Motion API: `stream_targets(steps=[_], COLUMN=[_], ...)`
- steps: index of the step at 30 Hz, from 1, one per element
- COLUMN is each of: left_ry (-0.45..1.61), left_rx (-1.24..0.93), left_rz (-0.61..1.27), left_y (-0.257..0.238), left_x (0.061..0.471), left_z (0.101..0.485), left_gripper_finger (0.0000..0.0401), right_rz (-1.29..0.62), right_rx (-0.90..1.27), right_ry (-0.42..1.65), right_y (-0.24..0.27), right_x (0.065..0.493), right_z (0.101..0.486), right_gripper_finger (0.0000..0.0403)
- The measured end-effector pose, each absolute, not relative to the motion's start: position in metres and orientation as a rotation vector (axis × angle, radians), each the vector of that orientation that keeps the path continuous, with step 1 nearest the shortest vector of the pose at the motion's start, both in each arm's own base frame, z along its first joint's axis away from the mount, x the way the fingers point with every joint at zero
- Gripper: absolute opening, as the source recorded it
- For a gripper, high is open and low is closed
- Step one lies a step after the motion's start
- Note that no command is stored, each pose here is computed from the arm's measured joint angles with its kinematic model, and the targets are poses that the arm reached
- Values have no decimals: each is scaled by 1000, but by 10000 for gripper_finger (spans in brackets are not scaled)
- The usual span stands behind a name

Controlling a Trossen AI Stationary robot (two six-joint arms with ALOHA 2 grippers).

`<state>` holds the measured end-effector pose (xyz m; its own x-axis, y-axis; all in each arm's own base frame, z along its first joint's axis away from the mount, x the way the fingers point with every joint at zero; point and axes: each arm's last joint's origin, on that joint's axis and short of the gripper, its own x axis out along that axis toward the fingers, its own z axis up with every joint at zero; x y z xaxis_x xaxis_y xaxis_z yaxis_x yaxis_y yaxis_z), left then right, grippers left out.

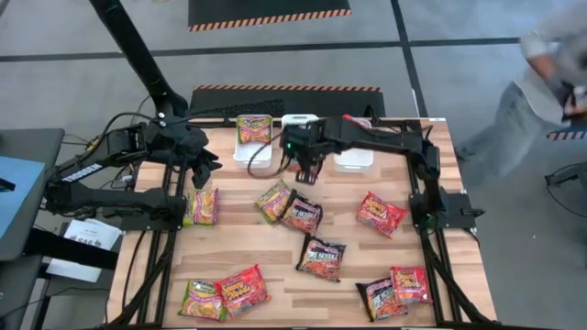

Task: Sort Maruchan noodles
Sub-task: Put the black noodle pack into the middle white bin

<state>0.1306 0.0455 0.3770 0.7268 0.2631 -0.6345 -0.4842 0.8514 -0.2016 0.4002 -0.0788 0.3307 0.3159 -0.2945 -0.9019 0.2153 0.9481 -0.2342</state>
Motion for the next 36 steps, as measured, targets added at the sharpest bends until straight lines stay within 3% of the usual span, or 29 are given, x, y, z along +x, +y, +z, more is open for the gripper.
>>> stream_targets(steps=[19, 27, 36], left_ry=[608, 606, 602], left_rx=[-398, -399, -381], left_rz=[550, 578, 629], left_y=[48, 49, 52], left_x=[130, 130, 133], left_z=[377, 377, 376], left_gripper_finger=[128, 128, 128], right_rz=[-442, -419, -396], right_rx=[-382, -536, -554], right_ry=[981, 942, 1003], right_y=[-210, -237, -247], right_x=[388, 384, 379], right_z=[345, 340, 318], right_gripper_finger=[5, 5, 5])
